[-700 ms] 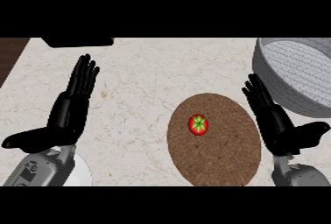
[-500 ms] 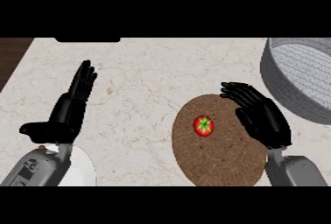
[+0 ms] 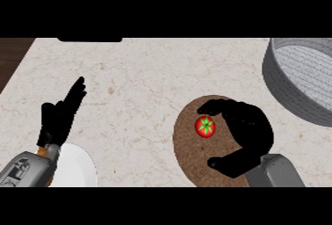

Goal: Pick the tomato from the placemat and place it in the basket

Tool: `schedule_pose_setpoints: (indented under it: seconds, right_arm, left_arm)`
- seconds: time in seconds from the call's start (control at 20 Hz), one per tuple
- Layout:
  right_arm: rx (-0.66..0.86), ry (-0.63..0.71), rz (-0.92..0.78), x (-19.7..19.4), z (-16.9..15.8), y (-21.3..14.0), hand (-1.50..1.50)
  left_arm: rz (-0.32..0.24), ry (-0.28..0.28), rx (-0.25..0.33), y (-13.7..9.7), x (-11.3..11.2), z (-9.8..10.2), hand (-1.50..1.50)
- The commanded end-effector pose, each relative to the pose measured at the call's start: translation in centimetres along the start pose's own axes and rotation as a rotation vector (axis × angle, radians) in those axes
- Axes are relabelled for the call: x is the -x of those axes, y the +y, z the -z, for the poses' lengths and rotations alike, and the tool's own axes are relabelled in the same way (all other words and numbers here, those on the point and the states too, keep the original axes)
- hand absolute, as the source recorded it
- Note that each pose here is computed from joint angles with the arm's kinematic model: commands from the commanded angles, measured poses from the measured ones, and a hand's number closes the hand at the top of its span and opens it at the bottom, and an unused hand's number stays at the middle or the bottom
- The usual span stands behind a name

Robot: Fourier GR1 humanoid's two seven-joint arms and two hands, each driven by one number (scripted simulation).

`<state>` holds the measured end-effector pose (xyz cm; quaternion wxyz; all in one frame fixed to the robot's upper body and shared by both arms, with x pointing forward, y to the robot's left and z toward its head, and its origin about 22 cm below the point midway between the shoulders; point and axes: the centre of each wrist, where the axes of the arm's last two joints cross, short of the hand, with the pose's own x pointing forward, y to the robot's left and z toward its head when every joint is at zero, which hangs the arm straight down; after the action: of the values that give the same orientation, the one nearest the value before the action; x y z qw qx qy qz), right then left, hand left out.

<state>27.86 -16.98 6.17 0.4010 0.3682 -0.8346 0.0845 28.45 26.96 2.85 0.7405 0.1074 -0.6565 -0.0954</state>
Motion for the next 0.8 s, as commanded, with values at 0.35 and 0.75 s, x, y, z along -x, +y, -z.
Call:
schedule_pose_setpoints:
  seconds: [0.35,0.75]
  right_arm:
    - [-0.215,0.289,-0.843,-9.3,0.8,-9.3,-1.50]
    - [-0.643,0.633,-0.862,-14.1,2.9,-11.7,-1.50]
  left_arm:
    - [0.030,0.091,-0.025,1.3,0.3,1.1,0.00]
    - [0.020,0.070,0.001,0.3,0.8,1.1,0.00]
